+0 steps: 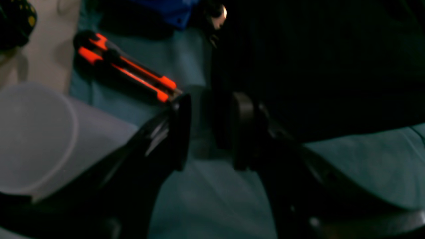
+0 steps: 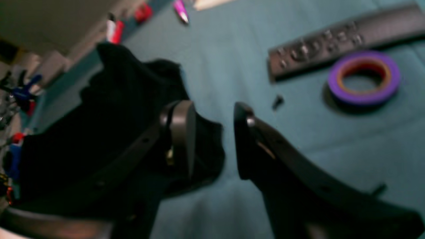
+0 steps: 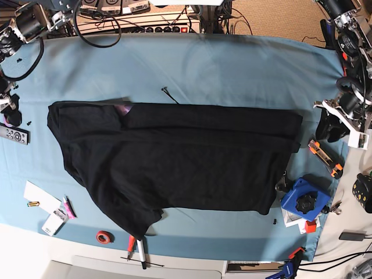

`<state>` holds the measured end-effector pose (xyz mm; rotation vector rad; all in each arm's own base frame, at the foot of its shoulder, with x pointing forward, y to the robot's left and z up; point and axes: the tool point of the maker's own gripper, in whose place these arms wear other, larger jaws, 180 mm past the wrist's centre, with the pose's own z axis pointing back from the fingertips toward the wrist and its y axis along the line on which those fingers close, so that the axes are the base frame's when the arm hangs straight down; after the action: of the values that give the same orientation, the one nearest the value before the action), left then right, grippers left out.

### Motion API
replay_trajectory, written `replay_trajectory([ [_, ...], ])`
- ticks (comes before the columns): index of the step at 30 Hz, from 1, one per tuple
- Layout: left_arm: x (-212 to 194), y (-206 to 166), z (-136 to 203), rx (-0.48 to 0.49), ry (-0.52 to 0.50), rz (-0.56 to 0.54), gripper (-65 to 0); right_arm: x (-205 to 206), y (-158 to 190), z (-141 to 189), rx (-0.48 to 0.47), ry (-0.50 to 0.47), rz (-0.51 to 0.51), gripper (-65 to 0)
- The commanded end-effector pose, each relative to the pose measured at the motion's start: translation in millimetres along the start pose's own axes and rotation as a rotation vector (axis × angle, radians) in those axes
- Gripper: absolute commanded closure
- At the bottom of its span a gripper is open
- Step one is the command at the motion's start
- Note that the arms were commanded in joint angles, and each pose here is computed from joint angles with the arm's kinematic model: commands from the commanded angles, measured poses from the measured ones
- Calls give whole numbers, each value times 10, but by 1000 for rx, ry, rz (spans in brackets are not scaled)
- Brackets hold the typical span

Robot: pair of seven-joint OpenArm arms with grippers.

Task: Layout the t-shirt on the table in an organized manner, then fold the t-shirt properly
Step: 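Release the shirt and lift both grippers away, then lower both grippers to grasp the folded shirt's corners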

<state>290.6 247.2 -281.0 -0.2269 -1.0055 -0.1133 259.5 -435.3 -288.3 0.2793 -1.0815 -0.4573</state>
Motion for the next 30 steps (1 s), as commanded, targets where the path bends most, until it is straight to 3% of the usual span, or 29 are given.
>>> replay_trajectory([
  [1,151,0,39,-4,-49,-23,-221,194,14,68,4,-39,38,-248],
  [6,143,0,40,-4,-47,-22,-221,-7,-28,100,-2,5,21,-266],
  [13,143,1,40,-4,-48,-22,-221,-297,167,-61,65,7,-50,-265],
  [22,142,0,40,-4,-47,-22,-221,-600,308,-434,17,76,70,-266],
  [26,142,0,40,-4,-47,-22,-221,-768,362,-498,16,125,85,-265],
  [30,140,-5,38,-5,-48,-20,-221,-746,387,-520,22,116,92,-265],
])
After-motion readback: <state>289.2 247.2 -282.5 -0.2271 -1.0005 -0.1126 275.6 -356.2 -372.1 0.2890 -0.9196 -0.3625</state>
